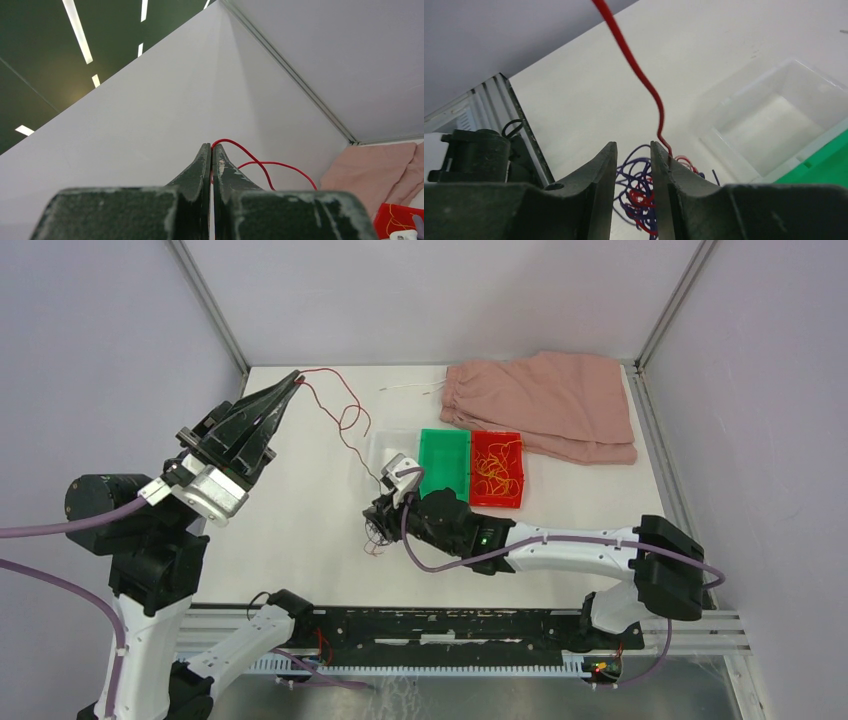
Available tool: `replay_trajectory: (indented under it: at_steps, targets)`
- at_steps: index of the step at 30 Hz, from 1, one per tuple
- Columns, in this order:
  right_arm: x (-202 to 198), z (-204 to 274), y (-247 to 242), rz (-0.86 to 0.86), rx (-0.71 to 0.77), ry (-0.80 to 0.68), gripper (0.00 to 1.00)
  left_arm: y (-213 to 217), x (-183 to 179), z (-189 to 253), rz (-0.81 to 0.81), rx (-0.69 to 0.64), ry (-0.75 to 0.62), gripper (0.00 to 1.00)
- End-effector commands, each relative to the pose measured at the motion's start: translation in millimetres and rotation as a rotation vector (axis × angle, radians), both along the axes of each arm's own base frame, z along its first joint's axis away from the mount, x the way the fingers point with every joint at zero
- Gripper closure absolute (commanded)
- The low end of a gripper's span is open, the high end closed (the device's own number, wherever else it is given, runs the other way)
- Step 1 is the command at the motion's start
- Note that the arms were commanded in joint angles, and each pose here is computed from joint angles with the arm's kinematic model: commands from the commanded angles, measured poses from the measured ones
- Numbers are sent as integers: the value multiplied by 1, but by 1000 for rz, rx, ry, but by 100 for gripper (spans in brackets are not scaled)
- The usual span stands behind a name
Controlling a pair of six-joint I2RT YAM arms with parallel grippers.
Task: Untangle the cables
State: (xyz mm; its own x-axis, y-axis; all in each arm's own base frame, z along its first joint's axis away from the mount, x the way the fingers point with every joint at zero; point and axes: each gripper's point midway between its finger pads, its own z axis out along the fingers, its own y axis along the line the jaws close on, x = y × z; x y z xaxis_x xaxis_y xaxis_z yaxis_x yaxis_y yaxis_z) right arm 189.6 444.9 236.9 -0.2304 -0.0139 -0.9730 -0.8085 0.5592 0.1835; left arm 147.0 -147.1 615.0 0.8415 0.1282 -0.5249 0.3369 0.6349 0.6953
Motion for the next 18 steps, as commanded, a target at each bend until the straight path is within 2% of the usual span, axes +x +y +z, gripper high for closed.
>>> replay_trajectory:
  at_steps: [1,4,10,18]
  targets:
    - [14,-25,-11,-77,-66,-22,64,2,-13,23,-34,-49,-49,97]
    - [17,-47,-14,-93,-106,-3,67,4,-16,28,-38,-57,-55,97]
    - [15,-72,-14,-88,-132,33,86,6,-20,39,-40,-68,-75,97]
    - [15,-84,-19,-116,-120,63,86,8,-22,48,-33,-79,-90,97]
